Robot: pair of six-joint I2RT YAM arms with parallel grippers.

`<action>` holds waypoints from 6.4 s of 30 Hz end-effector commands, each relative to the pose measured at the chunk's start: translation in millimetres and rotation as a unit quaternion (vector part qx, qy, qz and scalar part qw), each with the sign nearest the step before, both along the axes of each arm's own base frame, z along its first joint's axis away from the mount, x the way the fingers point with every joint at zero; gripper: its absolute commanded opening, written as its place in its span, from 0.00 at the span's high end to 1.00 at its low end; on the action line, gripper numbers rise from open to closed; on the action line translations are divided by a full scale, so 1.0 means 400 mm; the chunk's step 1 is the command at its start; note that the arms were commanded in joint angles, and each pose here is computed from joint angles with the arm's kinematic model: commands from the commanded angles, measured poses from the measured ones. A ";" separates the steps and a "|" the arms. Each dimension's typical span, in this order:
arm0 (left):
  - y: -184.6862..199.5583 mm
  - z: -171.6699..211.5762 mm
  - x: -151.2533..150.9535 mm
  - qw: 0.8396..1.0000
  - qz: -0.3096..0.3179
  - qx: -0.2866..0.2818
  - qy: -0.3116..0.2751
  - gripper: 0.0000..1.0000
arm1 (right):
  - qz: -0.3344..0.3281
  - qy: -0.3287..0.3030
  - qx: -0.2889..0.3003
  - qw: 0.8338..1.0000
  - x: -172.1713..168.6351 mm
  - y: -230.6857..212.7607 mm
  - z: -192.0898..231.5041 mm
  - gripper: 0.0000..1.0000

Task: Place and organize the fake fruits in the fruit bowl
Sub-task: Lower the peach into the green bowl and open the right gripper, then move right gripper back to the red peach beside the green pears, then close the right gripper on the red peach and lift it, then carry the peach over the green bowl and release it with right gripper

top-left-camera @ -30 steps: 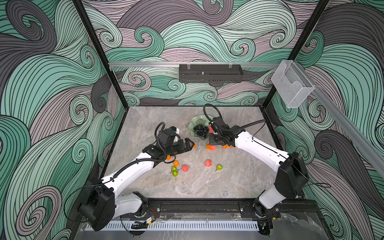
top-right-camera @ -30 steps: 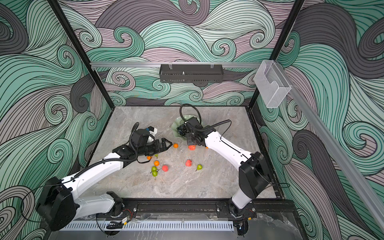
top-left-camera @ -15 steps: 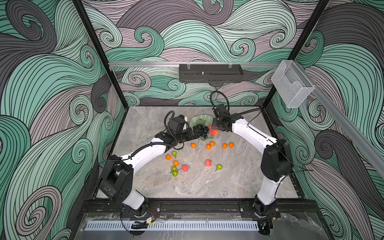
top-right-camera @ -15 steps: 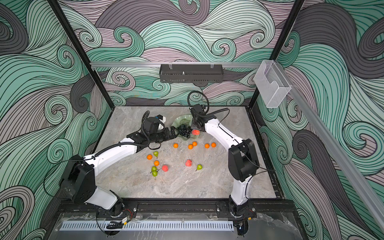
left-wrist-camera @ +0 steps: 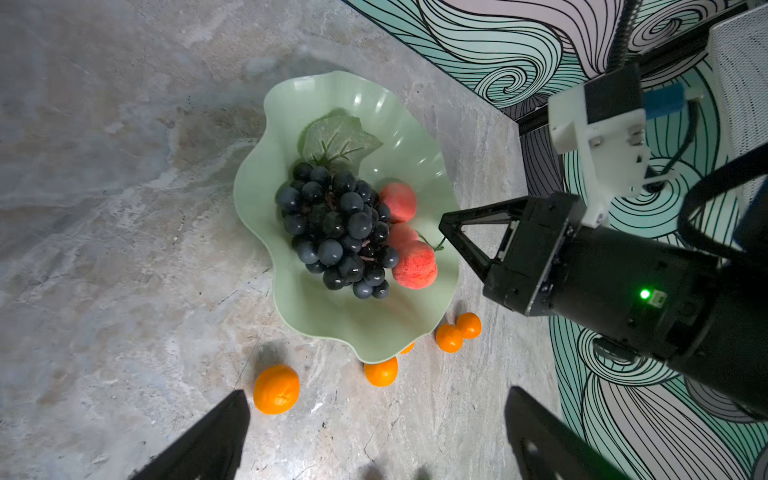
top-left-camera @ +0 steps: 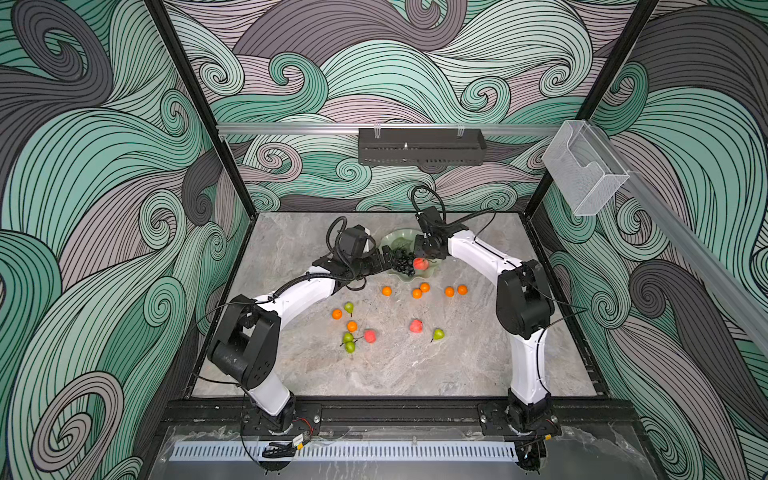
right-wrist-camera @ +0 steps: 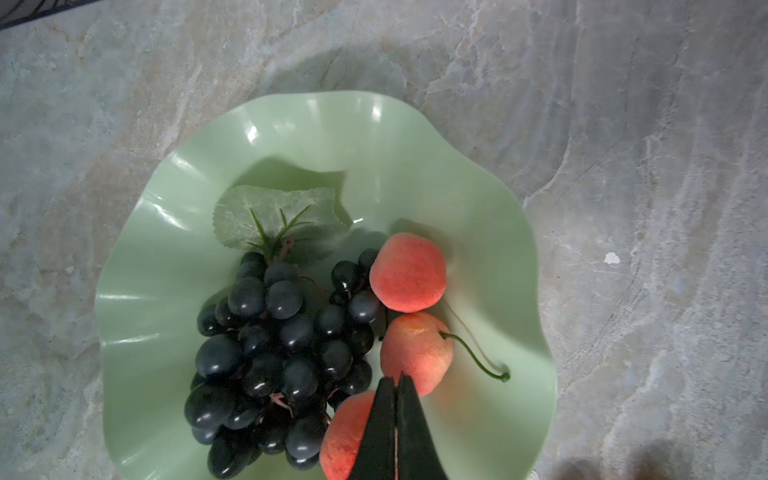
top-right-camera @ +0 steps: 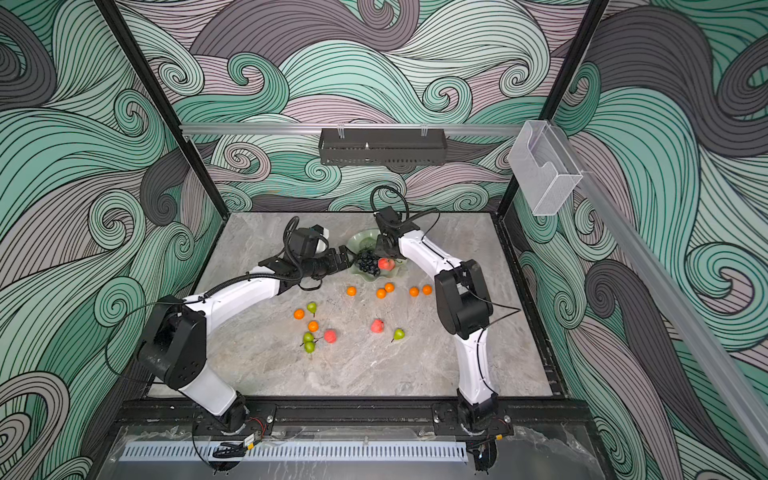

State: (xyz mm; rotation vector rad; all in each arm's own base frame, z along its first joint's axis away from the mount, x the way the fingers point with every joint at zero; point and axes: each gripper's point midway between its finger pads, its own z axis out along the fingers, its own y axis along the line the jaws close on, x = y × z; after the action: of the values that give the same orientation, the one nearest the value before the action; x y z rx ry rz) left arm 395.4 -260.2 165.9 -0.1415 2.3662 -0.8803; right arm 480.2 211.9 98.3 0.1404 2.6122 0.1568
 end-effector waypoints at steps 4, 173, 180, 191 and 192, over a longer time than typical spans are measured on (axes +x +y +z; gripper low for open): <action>-0.010 0.032 0.018 1.000 -0.005 -0.014 -0.014 0.01 | 0.000 0.015 0.012 1.000 0.009 0.012 -0.024 1.00; 0.267 0.038 -0.351 0.995 0.043 -0.080 0.048 0.01 | 0.387 0.058 0.014 0.920 -0.509 0.304 0.021 1.00; 0.163 0.083 -0.323 0.997 -0.014 -0.072 0.006 0.01 | 0.258 0.013 0.082 0.963 -0.418 0.205 0.086 1.00; 0.035 0.126 -0.254 0.996 -0.072 -0.021 -0.047 0.01 | 0.005 -0.025 0.129 0.991 -0.267 0.017 0.130 1.00; 0.027 0.127 -0.245 0.996 -0.073 -0.017 -0.049 0.01 | -0.013 -0.031 0.125 0.992 -0.256 0.005 0.134 1.00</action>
State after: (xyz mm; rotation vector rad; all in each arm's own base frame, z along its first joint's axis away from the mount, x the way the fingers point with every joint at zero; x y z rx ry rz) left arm 282.8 -243.5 200.2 0.0096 2.3611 -1.0270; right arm 364.2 224.1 138.0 0.0748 2.5884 0.5041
